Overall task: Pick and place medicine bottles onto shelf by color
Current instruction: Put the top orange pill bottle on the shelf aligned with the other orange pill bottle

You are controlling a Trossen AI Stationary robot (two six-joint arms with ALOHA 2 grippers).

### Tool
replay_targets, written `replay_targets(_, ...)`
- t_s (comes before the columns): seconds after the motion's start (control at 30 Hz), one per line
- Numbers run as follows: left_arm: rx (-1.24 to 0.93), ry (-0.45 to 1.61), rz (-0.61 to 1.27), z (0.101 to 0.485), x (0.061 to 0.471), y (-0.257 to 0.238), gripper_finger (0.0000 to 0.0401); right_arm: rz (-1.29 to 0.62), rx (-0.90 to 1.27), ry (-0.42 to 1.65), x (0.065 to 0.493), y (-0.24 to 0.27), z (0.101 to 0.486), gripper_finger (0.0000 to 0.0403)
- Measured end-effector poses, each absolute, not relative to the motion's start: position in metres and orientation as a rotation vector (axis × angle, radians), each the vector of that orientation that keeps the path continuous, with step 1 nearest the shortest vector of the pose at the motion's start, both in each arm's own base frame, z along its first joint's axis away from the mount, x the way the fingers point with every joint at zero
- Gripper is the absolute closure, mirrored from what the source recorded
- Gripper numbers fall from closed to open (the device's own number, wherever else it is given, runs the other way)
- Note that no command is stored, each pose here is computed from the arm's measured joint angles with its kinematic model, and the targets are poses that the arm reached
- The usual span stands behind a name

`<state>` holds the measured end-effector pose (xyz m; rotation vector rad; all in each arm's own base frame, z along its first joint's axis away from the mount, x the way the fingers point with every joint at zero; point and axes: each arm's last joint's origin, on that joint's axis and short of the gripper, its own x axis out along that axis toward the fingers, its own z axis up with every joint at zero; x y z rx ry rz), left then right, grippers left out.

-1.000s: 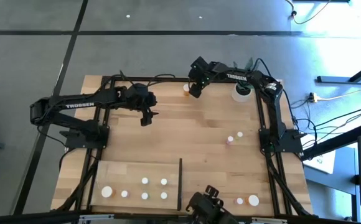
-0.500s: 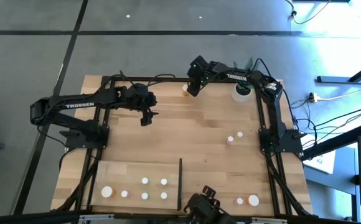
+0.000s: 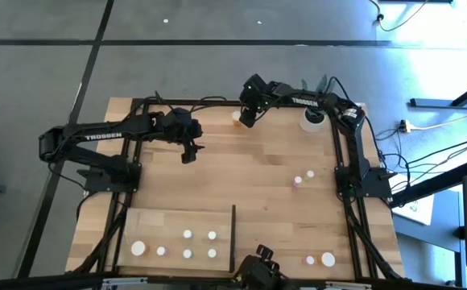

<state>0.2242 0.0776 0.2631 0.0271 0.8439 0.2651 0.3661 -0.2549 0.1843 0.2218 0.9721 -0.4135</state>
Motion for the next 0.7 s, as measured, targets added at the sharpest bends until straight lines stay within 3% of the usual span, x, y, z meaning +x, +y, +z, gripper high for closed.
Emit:
replay_targets(0.3,0.025,0.854,0.264,0.2624,0.2235,0.0774,0.0136,-0.357,0.219,0.943,0.374,-0.2462,0.1856,0.0205)
replay_targets(0.7,0.022,0.854,0.265,0.2624,0.2235,0.0774,0.0136,-0.495,0.186,0.95,0.3726,-0.2518,0.1862,0.0205)
